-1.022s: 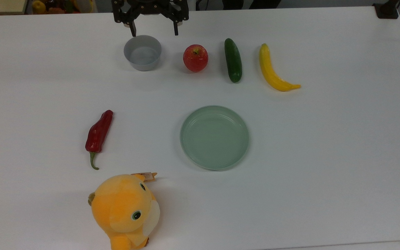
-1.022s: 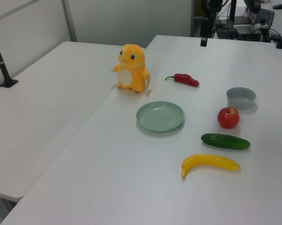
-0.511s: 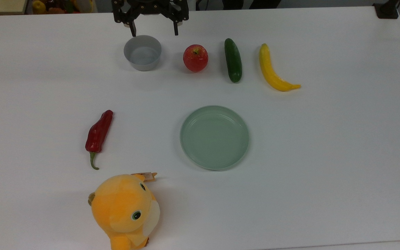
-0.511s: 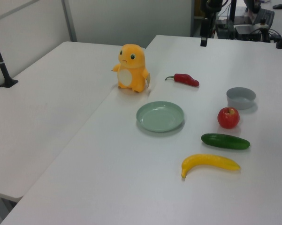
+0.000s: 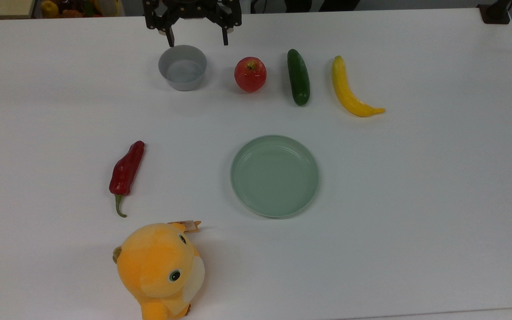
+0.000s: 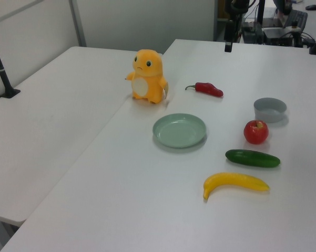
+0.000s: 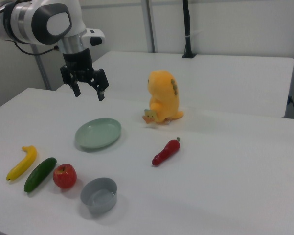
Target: Put the red apple in the bowl
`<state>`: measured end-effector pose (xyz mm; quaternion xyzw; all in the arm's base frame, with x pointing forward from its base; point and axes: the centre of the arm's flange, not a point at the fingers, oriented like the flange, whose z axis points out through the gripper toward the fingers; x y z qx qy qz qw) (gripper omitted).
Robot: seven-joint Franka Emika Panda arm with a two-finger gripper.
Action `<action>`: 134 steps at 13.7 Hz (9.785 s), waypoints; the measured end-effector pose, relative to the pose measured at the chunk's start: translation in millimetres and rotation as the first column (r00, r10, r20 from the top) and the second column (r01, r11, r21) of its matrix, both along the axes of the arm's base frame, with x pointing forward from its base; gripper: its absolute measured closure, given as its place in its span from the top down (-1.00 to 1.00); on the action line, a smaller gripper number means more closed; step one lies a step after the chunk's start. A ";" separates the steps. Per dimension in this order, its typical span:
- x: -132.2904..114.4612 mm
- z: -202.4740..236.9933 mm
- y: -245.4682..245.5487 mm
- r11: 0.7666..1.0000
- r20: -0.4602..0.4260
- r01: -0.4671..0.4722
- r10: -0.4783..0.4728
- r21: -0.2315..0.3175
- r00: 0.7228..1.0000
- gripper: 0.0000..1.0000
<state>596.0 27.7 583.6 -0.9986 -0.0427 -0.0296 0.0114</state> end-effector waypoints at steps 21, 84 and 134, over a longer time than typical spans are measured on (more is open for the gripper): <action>0.0 0.0 0.0 1.000 0.000 0.000 0.000 0.000 1.000 1.00; -129.0 -241.0 95.8 0.926 -0.032 -0.378 0.377 -0.012 0.926 0.55; -130.6 -229.3 -86.1 0.971 -0.044 -0.239 0.238 -0.011 0.970 1.00</action>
